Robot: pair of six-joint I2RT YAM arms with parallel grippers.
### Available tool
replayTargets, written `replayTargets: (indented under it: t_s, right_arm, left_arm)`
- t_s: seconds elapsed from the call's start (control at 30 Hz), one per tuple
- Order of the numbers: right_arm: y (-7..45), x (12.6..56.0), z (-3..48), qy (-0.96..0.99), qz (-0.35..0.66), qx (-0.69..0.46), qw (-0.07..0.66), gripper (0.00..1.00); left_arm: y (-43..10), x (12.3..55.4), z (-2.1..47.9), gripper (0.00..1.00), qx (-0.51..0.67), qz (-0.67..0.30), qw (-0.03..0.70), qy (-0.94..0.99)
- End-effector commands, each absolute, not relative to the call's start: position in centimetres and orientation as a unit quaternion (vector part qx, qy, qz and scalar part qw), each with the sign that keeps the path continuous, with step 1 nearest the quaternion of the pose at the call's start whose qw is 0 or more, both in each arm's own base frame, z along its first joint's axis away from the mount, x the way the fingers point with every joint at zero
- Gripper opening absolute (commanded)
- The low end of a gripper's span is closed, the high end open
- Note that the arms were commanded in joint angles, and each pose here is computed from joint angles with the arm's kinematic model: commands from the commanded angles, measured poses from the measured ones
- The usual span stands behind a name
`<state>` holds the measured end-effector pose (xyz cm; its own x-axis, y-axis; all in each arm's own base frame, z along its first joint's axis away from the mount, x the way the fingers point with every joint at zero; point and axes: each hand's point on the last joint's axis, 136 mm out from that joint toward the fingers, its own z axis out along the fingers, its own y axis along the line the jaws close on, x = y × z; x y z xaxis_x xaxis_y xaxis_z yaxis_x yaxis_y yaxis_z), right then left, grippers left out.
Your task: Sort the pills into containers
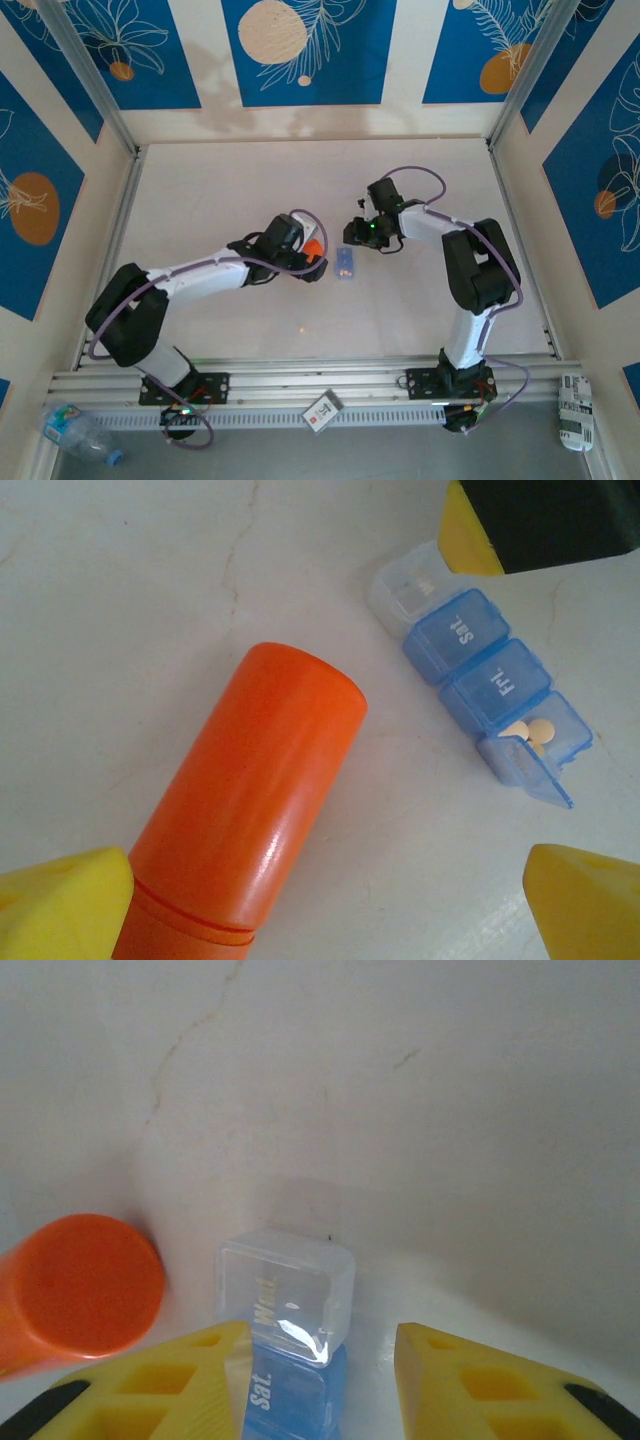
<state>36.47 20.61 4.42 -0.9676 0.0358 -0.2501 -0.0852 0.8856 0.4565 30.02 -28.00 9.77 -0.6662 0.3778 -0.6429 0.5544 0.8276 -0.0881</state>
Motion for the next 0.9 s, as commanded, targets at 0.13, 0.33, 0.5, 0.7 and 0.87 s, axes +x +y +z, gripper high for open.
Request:
replayTargets:
  t_s: [0.13,0.33,0.5,0.7,0.87]
  right_arm:
    - [20.9,36.1,3.6,0.968,0.223,-0.033,0.109,0.42]
    - [20.9,35.8,2.7,0.970,0.218,-0.034,0.100,0.41]
    - [21.0,35.6,2.2,0.971,0.219,-0.034,0.095,0.40]
    - [20.9,35.4,1.5,0.972,0.217,-0.031,0.087,0.40]
    - [20.9,35.2,0.9,0.973,0.216,-0.029,0.080,0.39]
  left_arm:
    - [-28.8,30.2,9.1,1.00,0.273,-0.087,0.296,0.911]
    - [-29.1,30.6,8.0,1.00,0.288,-0.044,0.280,0.915]
    - [-29.4,30.8,7.2,1.00,0.291,-0.035,0.271,0.917]
    - [-30.5,31.1,7.4,1.00,0.295,-0.053,0.273,0.914]
    - [-31.6,31.1,7.7,1.00,0.300,-0.069,0.275,0.911]
